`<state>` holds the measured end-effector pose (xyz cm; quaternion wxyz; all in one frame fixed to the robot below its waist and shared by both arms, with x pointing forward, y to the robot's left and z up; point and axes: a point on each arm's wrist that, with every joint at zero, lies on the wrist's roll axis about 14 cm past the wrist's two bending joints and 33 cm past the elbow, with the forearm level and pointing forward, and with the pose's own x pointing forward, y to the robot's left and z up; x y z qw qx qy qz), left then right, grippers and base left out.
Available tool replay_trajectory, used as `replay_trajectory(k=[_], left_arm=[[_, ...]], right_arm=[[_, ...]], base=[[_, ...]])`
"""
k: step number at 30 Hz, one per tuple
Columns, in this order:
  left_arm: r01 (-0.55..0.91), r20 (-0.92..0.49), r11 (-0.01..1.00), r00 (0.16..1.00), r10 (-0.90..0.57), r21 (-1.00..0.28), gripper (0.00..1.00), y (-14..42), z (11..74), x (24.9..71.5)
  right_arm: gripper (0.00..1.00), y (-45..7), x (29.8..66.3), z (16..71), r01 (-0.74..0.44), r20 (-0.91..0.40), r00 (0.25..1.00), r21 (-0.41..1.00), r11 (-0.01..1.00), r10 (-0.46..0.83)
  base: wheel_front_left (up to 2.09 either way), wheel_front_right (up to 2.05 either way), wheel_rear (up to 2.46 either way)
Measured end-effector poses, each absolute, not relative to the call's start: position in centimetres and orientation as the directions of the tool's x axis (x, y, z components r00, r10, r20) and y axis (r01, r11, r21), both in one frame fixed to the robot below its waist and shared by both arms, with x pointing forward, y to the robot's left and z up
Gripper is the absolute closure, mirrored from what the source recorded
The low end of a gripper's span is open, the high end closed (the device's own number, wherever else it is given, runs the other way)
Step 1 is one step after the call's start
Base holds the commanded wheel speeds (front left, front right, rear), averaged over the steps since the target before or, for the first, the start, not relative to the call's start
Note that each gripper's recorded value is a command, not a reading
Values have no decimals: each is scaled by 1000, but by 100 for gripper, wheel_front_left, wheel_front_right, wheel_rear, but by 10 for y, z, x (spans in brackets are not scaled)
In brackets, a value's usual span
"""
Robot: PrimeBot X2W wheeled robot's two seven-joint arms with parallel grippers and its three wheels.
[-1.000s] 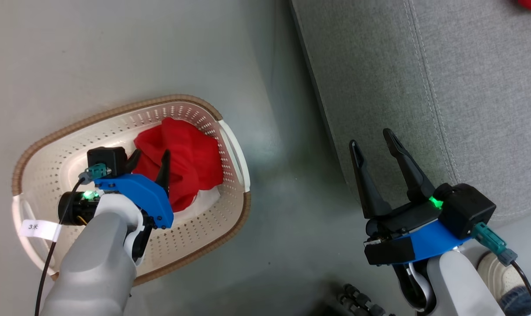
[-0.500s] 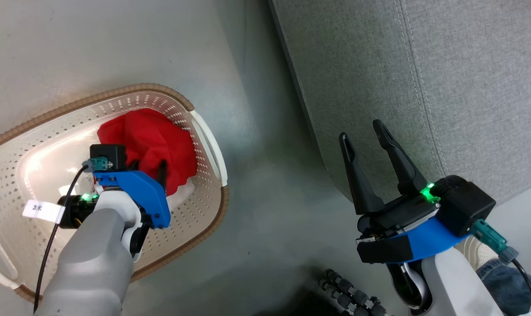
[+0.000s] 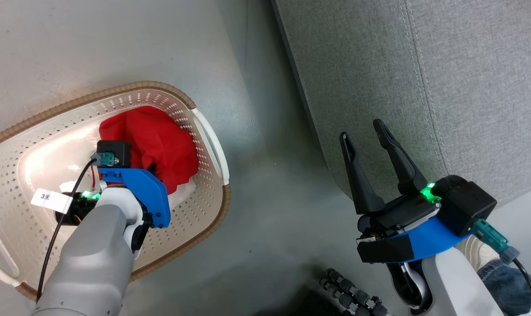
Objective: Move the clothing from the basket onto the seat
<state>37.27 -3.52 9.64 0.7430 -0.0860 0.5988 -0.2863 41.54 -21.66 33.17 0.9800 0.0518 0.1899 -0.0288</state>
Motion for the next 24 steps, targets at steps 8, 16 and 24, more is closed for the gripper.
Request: replay_trajectory(k=[8, 16, 24], left_arm=[[323, -837, 823, 139, -529, -466, 100, -35, 104, 378], [315, -816, 829, 216, -537, -463, 100, -33, 135, 386], [313, -780, 839, 326, -534, -444, 100, -22, 188, 388]], right_arm=[[0, -215, 418, 337, 69, -359, 933, 95, 993, -30], [0, -206, 425, 358, 30, -301, 954, 95, 995, 0], [0, -188, 431, 392, -38, -211, 976, 95, 995, 57]], base=[[0, 0, 0], [0, 0, 0], [0, 0, 0]])
